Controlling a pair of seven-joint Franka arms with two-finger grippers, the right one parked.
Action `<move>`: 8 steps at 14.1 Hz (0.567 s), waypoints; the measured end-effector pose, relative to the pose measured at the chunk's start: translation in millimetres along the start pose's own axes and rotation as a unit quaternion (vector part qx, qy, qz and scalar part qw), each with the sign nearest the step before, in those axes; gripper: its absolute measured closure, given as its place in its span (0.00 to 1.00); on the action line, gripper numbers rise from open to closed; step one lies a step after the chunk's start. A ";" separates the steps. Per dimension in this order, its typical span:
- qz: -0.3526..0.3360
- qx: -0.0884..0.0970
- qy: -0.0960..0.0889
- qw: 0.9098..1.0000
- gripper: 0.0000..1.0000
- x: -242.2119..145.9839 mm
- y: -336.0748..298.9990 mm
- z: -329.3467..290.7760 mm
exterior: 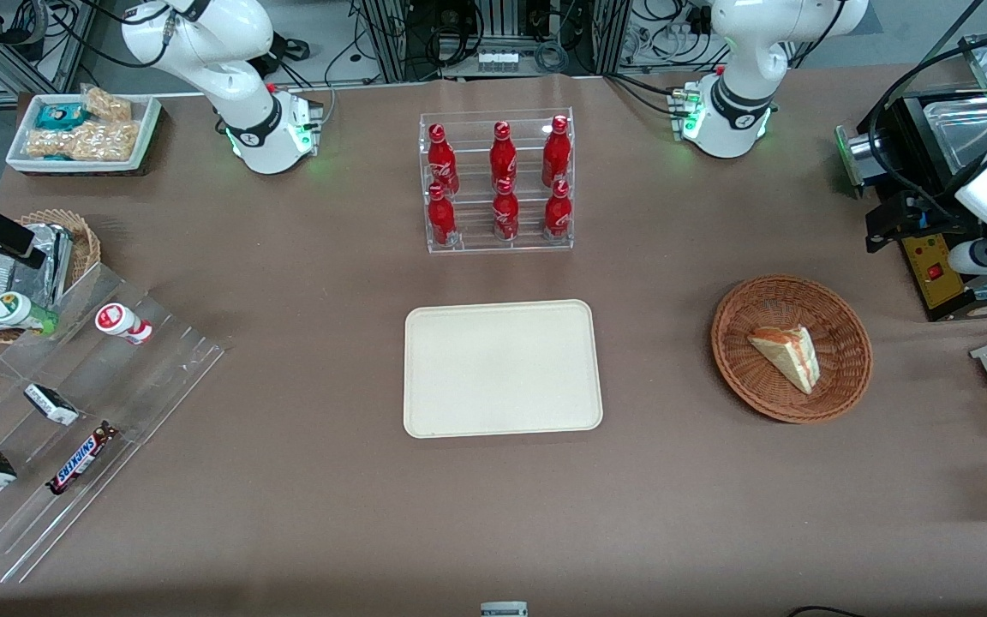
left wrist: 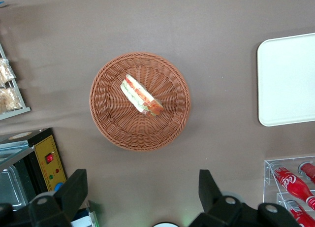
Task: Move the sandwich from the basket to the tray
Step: 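Move the left gripper over the wicker basket above the wrapped sandwich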
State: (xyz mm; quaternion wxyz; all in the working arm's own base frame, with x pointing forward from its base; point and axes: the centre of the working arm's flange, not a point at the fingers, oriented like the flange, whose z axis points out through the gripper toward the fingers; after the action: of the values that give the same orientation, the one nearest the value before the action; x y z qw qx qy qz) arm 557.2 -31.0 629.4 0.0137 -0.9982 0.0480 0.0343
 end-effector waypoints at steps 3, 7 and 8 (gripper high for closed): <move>-0.002 0.000 -0.003 1.000 0.00 1.4 -1.8 2.9; -0.001 -0.001 -0.011 1.000 0.00 0.2 -1.2 5.9; -0.001 -0.001 -0.013 1.000 0.00 0.2 -1.2 7.2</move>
State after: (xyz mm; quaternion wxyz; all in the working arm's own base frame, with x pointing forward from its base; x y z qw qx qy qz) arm 557.1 -29.6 622.3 0.0137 -0.9977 0.0468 0.0474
